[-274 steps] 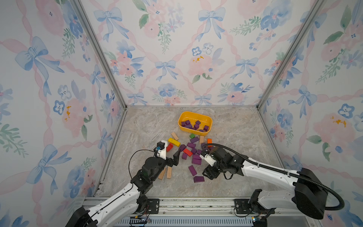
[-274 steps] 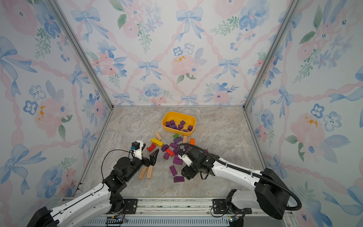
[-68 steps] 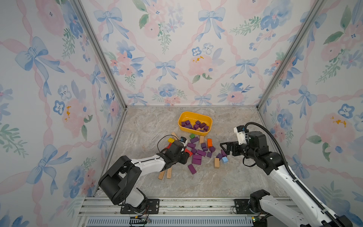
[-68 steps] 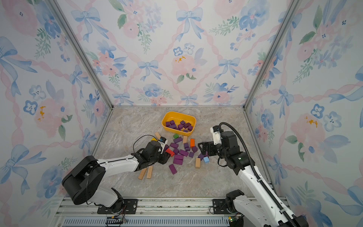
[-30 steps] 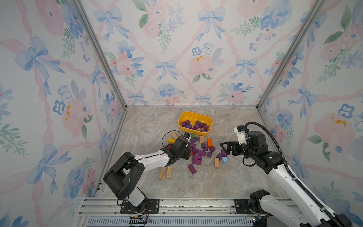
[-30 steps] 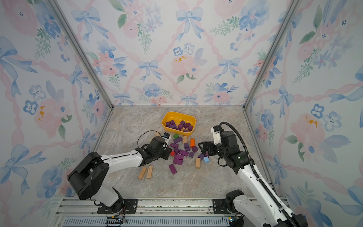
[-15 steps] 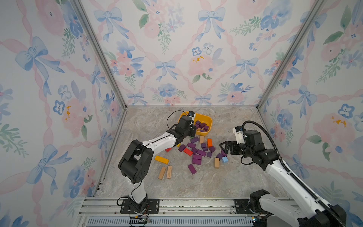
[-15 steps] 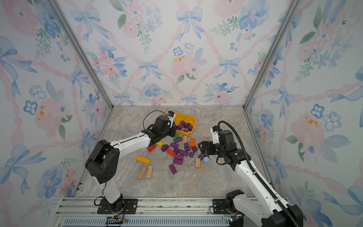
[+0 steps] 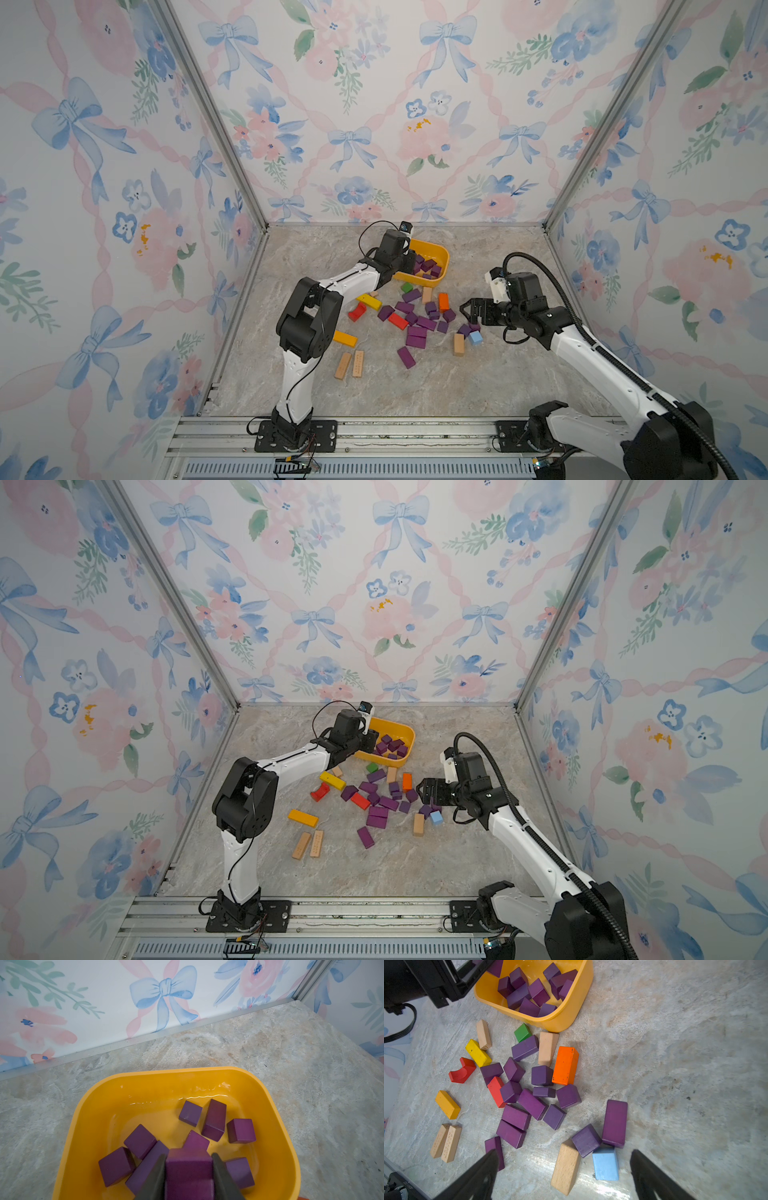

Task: Pick purple bricks into the storage bin
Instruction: Place the building block in the storage box, then pick up the building block from the center of the board.

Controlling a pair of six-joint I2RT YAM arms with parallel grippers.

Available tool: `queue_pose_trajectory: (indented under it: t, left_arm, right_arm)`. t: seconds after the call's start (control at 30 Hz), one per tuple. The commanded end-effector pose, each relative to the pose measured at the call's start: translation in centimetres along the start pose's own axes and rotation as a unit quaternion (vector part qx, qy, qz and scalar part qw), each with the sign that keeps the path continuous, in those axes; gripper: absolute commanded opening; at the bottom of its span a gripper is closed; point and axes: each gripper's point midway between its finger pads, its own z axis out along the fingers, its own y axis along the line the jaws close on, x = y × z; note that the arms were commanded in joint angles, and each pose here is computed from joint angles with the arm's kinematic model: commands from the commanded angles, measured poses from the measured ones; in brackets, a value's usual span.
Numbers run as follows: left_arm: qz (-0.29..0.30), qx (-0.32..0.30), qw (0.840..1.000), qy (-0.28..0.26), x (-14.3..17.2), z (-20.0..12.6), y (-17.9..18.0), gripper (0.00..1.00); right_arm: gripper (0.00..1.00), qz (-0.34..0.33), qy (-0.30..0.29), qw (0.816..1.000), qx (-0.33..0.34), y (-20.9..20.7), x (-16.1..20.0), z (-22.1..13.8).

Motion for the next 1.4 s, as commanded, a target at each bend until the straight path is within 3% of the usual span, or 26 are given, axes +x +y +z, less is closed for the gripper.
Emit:
queue_pose_trajectory:
  t: [0.0,0.1,0.17,0.37,0.6,0.9,1.03,1.37]
  left_arm:
    - [0.011,-0.013,1.000,-0.008,-1.0,0.5,0.7,0.59]
    - [0.015,-0.025,0.999,-0.017,-1.9,0.3,1.0,0.88]
    - [0.017,-0.032,0.999,-0.025,-2.6,-0.2,1.2,0.98]
    - [0.021,-0.053,0.997,-0.049,-4.3,-3.5,1.3,0.98]
    - [0.029,-0.057,0.993,-0.097,-4.6,-9.6,-0.3,0.98]
    - [0.054,-0.011,0.989,-0.137,-2.0,-16.9,-4.3,0.98]
    - [0.051,0.017,0.987,-0.153,-0.4,-19.9,-5.5,0.98]
    - [0.020,0.016,0.981,-0.193,4.4,-25.7,-3.1,0.98]
  right_arm:
    - [0.97,-0.008,0.002,1.000,-0.009,0.4,-1.0,0.0]
    - [0.97,-0.014,0.006,1.000,-0.009,0.4,-0.8,-0.1]
    - [0.97,-0.017,0.007,1.000,-0.008,0.4,-0.6,-0.3]
    - [0.97,-0.025,0.011,1.000,0.000,0.1,-0.1,-0.7]
    - [0.97,-0.055,0.022,0.998,0.033,-0.4,0.6,-0.5]
    - [1.00,-0.119,0.056,0.990,0.058,0.7,1.6,1.5]
    - [0.82,-0.118,0.084,0.988,0.054,0.8,1.8,3.2]
    - [0.78,-0.096,0.098,0.989,0.050,1.2,0.8,5.9]
